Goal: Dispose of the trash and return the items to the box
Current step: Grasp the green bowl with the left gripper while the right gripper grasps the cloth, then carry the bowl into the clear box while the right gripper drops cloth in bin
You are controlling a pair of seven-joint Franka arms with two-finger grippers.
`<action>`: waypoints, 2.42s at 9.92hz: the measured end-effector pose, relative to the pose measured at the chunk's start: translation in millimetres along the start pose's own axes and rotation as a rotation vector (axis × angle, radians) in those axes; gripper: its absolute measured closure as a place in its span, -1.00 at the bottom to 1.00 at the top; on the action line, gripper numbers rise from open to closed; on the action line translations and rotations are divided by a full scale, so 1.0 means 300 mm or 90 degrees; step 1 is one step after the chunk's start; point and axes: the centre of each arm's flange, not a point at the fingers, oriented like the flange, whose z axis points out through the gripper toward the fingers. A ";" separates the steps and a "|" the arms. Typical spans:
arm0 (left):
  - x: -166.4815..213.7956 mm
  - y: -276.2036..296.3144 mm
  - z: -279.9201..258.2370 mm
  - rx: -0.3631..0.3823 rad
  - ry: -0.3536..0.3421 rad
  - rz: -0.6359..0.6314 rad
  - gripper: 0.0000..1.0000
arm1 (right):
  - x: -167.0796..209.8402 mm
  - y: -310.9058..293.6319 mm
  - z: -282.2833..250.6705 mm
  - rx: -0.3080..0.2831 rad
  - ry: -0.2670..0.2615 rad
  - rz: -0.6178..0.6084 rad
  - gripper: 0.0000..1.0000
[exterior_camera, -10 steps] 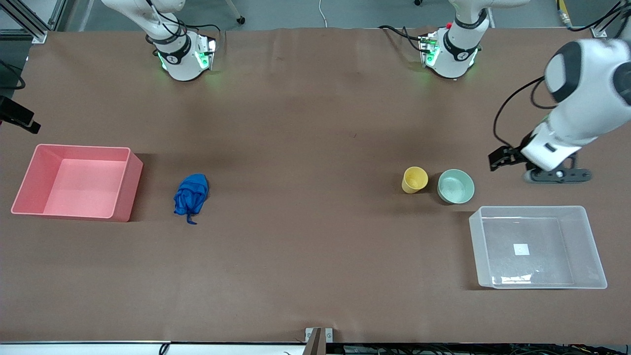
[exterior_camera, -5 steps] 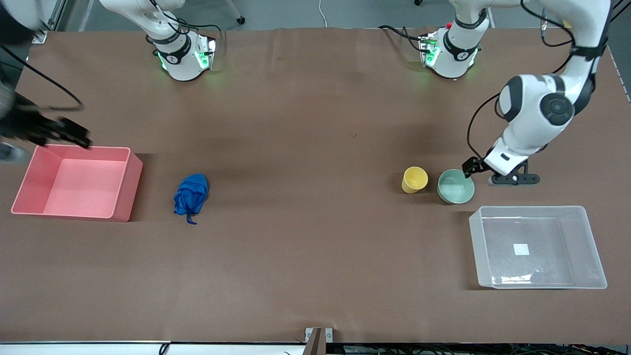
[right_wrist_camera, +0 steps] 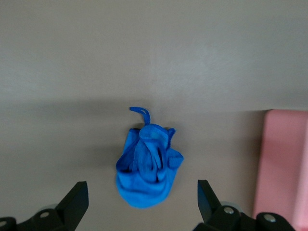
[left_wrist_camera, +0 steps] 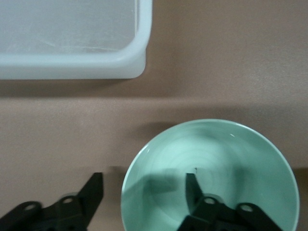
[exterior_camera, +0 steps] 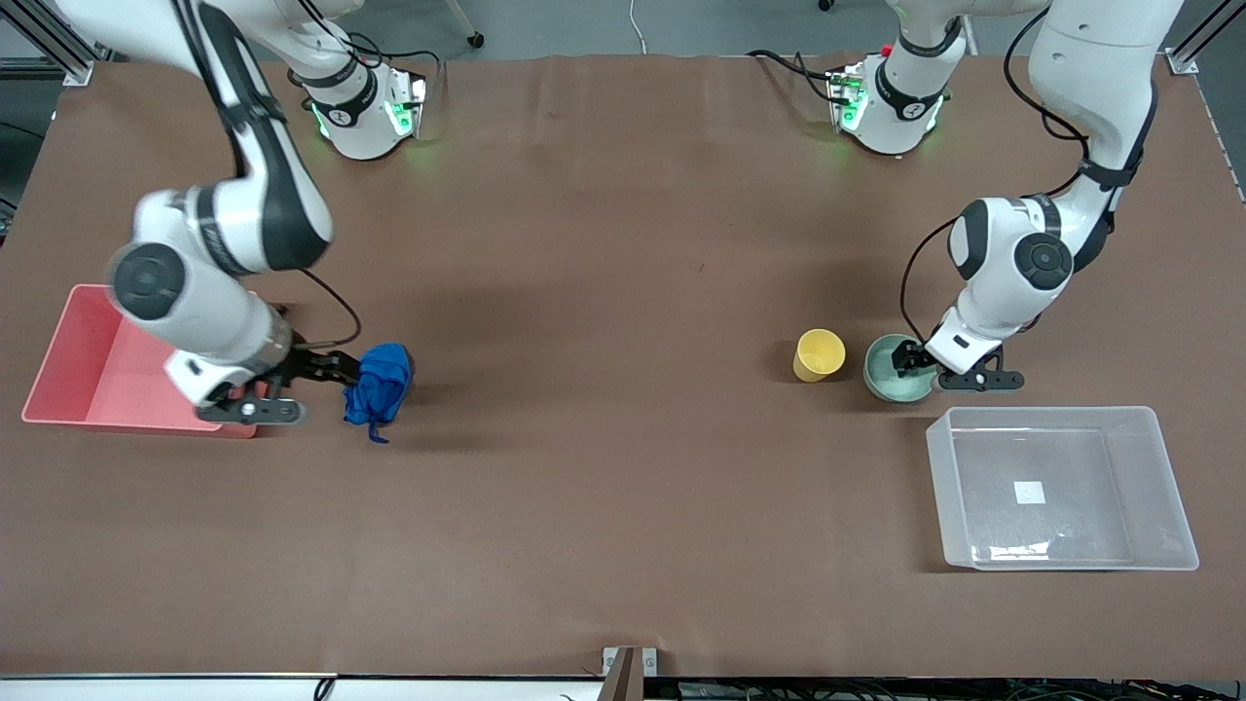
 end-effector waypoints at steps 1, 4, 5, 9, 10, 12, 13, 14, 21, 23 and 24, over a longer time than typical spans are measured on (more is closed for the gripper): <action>0.001 0.000 0.004 0.000 -0.001 0.000 -0.08 | -0.032 0.005 0.108 -0.001 0.002 -0.001 -1.00; 0.007 0.001 -0.008 0.000 0.003 0.000 0.79 | -0.084 0.007 0.314 -0.002 0.007 -0.007 -0.97; 0.015 0.002 -0.047 0.000 -0.003 0.001 0.89 | -0.098 -0.001 0.354 -0.005 -0.003 -0.011 -0.89; 0.070 0.003 -0.351 0.001 -0.013 0.000 0.92 | -0.114 -0.073 0.392 0.001 0.020 0.034 0.15; 0.115 0.001 -0.429 0.001 -0.006 0.000 0.92 | -0.112 -0.069 0.389 -0.001 0.015 0.042 0.48; 0.246 -0.042 -0.554 0.004 0.017 -0.010 0.92 | -0.068 -0.062 0.280 -0.023 -0.055 0.055 0.77; 0.324 -0.087 -0.587 0.009 0.032 -0.016 0.92 | -0.017 -0.060 0.128 -0.036 -0.093 0.064 0.77; 0.403 -0.140 -0.590 0.004 0.046 -0.019 0.92 | 0.026 -0.035 -0.058 -0.046 -0.123 0.076 0.77; 0.623 -0.490 -0.247 -0.069 0.012 -0.048 0.92 | -0.054 0.952 -0.268 -0.060 -0.156 0.068 0.77; 0.616 -0.514 -0.152 -0.068 0.015 -0.048 0.92 | -0.083 0.966 -0.081 -0.067 -0.118 0.058 0.77; 0.614 -0.531 -0.106 -0.058 0.024 -0.051 0.92 | -0.105 0.970 0.012 -0.067 -0.088 0.054 0.77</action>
